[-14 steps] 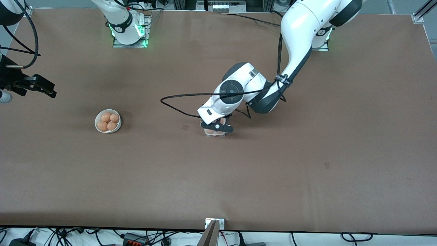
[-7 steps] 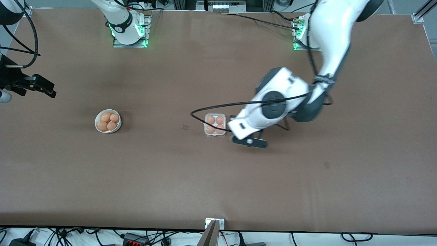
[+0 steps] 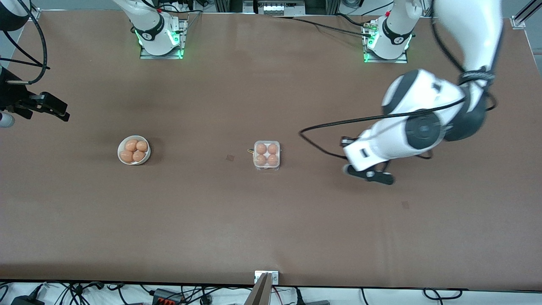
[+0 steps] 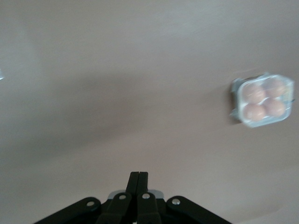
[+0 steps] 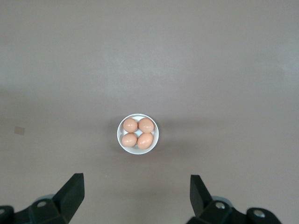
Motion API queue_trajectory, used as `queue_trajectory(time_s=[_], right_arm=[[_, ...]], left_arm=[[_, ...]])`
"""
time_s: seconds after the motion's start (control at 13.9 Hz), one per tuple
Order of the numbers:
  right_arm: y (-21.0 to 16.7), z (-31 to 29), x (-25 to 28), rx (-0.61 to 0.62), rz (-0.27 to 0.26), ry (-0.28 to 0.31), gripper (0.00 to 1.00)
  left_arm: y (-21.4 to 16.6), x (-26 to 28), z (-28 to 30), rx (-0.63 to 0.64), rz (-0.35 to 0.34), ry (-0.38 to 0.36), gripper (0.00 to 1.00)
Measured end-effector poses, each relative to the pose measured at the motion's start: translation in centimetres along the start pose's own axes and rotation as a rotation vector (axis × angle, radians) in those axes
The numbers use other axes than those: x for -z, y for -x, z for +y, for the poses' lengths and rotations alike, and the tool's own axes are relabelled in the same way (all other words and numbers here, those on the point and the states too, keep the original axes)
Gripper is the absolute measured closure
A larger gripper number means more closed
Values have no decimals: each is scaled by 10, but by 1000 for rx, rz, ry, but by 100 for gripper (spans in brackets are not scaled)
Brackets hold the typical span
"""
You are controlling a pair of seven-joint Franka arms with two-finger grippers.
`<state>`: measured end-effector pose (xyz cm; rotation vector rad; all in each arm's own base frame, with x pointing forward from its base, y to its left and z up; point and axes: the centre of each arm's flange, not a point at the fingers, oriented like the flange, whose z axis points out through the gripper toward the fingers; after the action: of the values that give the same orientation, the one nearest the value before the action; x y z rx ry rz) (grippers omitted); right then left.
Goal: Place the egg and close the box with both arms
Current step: 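Lift the left gripper away from the closed box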
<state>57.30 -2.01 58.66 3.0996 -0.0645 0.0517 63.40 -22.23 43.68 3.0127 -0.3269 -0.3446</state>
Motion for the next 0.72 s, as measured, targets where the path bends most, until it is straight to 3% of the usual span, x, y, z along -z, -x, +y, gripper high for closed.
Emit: queue_trajectory(time_s=[0.22,0.72], right_arm=[[0,0,0,0,0,0,0],[0,0,0,0,0,0,0]], left_arm=[[32,16,-38,1,-33,-28,93],[95,56,-57,16,-45,-75,93]])
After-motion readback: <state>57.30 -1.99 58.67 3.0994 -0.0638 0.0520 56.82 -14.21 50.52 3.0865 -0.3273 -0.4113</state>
